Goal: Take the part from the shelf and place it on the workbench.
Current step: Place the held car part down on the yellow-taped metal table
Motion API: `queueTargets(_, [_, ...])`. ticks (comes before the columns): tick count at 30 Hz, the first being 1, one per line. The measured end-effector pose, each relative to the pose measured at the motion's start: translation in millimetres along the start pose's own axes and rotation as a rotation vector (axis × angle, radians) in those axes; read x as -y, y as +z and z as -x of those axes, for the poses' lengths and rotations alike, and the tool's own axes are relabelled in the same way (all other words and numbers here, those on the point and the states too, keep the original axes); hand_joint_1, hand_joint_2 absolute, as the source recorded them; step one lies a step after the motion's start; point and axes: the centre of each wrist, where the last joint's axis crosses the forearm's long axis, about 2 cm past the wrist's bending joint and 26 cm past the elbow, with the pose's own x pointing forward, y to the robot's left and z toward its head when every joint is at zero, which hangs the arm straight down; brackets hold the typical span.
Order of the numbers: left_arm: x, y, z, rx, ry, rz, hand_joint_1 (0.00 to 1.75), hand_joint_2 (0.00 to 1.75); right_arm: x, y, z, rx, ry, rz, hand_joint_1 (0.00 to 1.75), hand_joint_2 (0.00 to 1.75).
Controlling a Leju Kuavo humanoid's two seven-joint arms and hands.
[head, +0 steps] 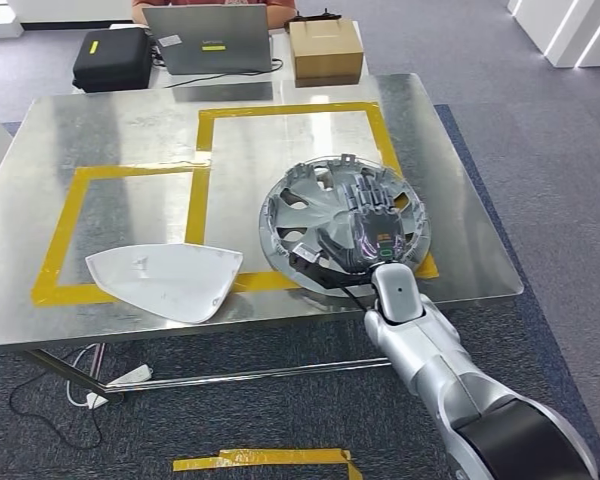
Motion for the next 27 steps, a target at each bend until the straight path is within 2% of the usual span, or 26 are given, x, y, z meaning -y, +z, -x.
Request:
queueTargets(16, [1,0,-1,0.002,-0.002,0.008,0.0,0.0,11,-11,-7,0.022,0.072,0.06,0.0,0.0])
queueTargets(27, [3,1,0,0.003,-0.004,0.016,0.0,0.0,9,-9,-7,0.024,0.082,0.054,0.0,0.0])
